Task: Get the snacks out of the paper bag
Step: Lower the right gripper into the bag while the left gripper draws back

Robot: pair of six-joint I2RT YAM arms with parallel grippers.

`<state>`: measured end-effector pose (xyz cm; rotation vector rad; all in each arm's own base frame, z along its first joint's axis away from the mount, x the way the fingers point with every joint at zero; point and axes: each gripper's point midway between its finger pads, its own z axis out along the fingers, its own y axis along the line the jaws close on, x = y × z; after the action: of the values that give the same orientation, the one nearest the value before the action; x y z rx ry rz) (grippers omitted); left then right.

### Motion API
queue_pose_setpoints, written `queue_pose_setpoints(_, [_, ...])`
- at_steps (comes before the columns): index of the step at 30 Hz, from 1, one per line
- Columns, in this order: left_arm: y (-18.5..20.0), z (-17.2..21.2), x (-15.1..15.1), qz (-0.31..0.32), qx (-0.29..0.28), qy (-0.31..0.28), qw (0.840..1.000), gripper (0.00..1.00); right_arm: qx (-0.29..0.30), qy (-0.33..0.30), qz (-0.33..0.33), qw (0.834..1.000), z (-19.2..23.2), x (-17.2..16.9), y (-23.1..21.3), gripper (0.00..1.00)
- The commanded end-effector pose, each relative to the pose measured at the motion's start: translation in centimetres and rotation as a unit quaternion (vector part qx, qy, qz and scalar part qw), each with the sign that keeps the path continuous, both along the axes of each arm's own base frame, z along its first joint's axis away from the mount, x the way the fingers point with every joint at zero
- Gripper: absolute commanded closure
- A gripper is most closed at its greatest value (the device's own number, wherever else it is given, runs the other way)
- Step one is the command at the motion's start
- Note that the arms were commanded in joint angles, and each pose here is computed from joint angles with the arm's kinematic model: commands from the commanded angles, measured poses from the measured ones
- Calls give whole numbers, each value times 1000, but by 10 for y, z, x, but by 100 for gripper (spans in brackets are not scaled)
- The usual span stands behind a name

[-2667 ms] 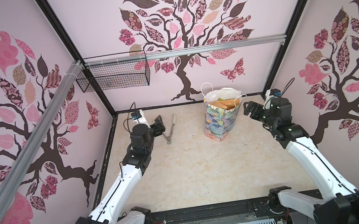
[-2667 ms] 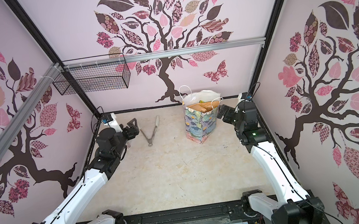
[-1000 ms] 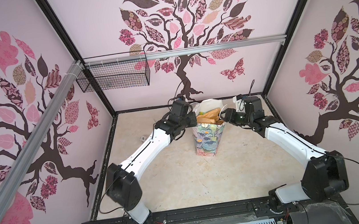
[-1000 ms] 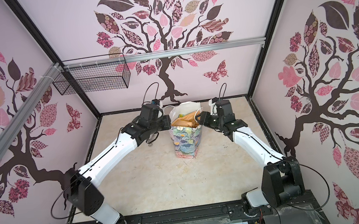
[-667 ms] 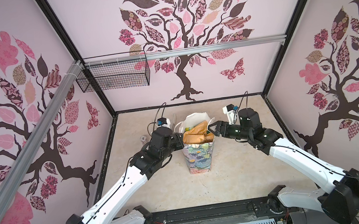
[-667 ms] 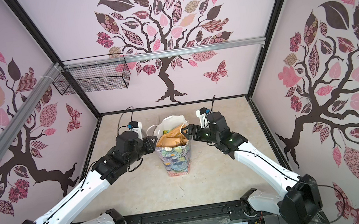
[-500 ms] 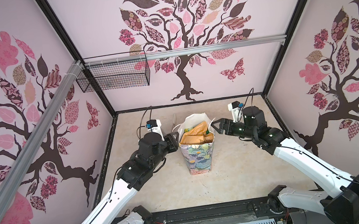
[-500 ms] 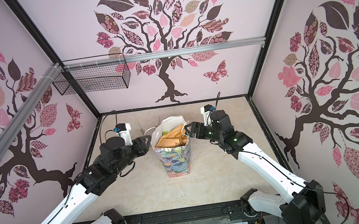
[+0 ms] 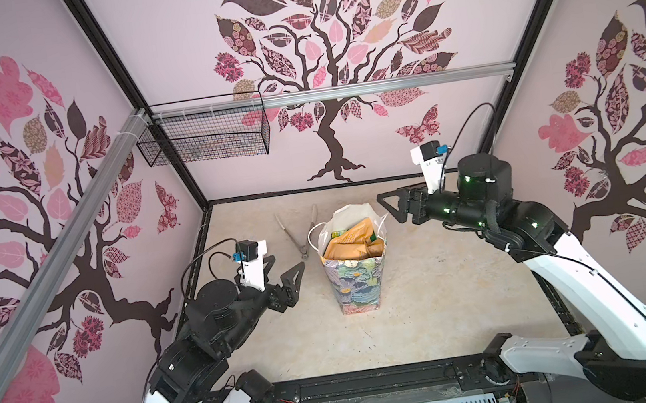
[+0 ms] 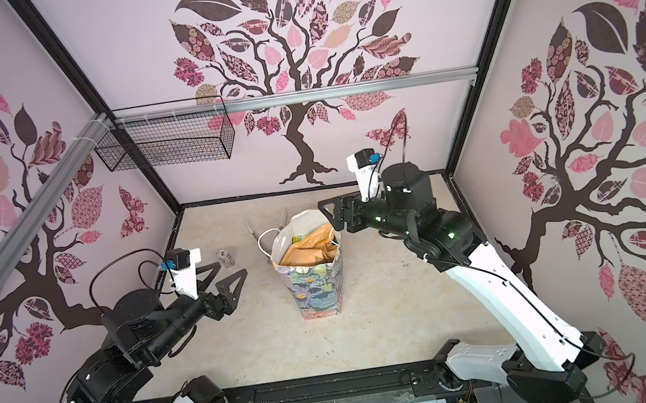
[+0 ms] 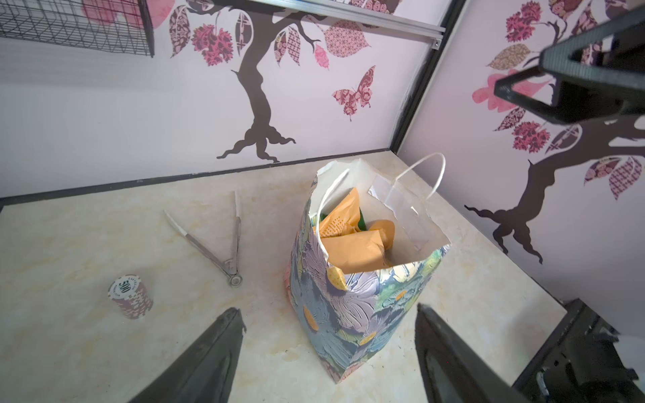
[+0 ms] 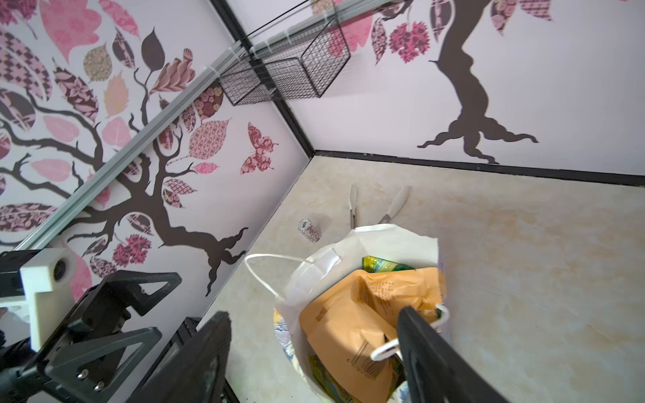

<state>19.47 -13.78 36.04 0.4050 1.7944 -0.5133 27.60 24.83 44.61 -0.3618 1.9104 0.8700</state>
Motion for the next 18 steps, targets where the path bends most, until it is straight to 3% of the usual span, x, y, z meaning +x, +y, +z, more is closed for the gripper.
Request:
queue_pose_setpoints(1, [-16,-17,-15,-89,87,-47,991,16,-137,28,12,990,-45,3,18,22])
queue_pose_setpoints(3, [-25,-23,-26,-135,91,-71,984,11,-190,33,22,981,-60,6,33,21])
queue_pose_setpoints(7, [-23,-20,-34,-143,66,-110,981,6,-248,69,43,965,-86,17,54,21])
queue_pose_setpoints(12, [-19,-18,-43,-157,10,-111,981,2,-300,107,66,946,-124,32,75,21])
queue_pose_setpoints(18, [-8,-25,-44,-135,42,-124,982,2,-347,144,72,924,-174,41,80,20])
